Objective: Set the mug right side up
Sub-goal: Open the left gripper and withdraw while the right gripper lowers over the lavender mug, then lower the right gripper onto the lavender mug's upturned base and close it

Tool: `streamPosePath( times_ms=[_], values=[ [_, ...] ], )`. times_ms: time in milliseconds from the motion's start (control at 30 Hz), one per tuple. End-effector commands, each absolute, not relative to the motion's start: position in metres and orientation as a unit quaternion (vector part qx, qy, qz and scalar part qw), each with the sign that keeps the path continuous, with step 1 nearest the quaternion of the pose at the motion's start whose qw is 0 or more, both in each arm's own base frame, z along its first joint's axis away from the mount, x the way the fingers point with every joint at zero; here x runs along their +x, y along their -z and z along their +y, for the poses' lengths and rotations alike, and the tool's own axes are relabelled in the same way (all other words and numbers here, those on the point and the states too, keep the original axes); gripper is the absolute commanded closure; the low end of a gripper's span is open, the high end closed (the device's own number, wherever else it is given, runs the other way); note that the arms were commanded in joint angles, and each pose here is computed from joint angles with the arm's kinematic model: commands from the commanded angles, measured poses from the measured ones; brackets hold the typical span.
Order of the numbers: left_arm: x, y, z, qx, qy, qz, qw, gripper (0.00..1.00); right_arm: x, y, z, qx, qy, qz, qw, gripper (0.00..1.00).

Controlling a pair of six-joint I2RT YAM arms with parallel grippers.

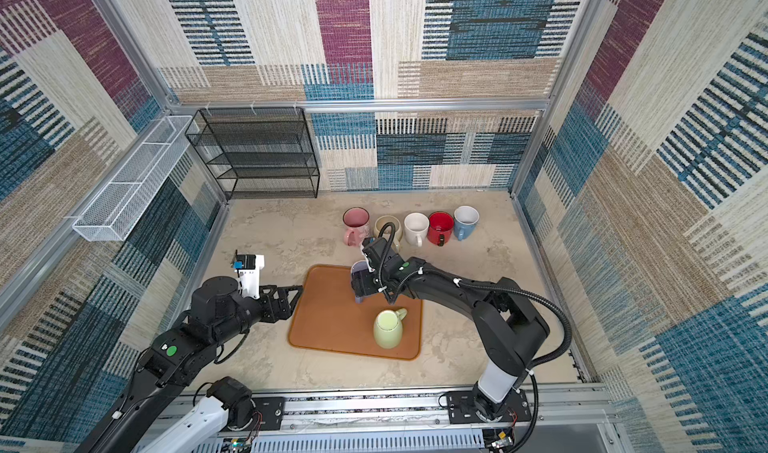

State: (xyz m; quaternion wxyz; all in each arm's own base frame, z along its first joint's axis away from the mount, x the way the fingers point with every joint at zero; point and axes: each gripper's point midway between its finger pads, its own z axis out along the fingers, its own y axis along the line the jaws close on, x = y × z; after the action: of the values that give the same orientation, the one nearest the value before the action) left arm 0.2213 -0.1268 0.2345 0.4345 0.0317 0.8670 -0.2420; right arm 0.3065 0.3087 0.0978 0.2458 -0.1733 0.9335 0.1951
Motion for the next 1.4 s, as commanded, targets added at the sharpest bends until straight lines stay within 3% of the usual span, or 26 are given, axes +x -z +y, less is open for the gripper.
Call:
streamPosePath(
  times_ms=[0,300,433,633,800,1367],
  values=[
    [0.221,-0.232,-0.125,0.03,0.236,0.869,0.433,0.1,0.306,-0.091,0.302,-0.18,-0.15,0.94,0.249,0.13],
    [0.223,-0.23,-0.126,0.033,0.236,0.87,0.431,0.1,0.304,-0.079,0.293,-0.188,-0.109,0.946,0.242,0.19],
    [0.223,-0.229,-0.126,0.031,0.236,0.87,0.431,0.1,0.305,-0.078,0.287,-0.188,-0.09,0.948,0.242,0.28],
    [0.222,-0.228,-0.125,0.029,0.236,0.871,0.431,0.1,0.305,-0.078,0.28,-0.192,-0.072,0.948,0.242,0.51],
    [0.223,-0.228,-0.126,0.028,0.237,0.87,0.431,0.1,0.306,-0.083,0.28,-0.192,-0.072,0.947,0.248,0.6],
    [0.22,-0.227,-0.126,0.026,0.246,0.867,0.433,0.1,0.315,-0.075,0.291,-0.198,-0.068,0.949,0.237,0.67]
  ],
)
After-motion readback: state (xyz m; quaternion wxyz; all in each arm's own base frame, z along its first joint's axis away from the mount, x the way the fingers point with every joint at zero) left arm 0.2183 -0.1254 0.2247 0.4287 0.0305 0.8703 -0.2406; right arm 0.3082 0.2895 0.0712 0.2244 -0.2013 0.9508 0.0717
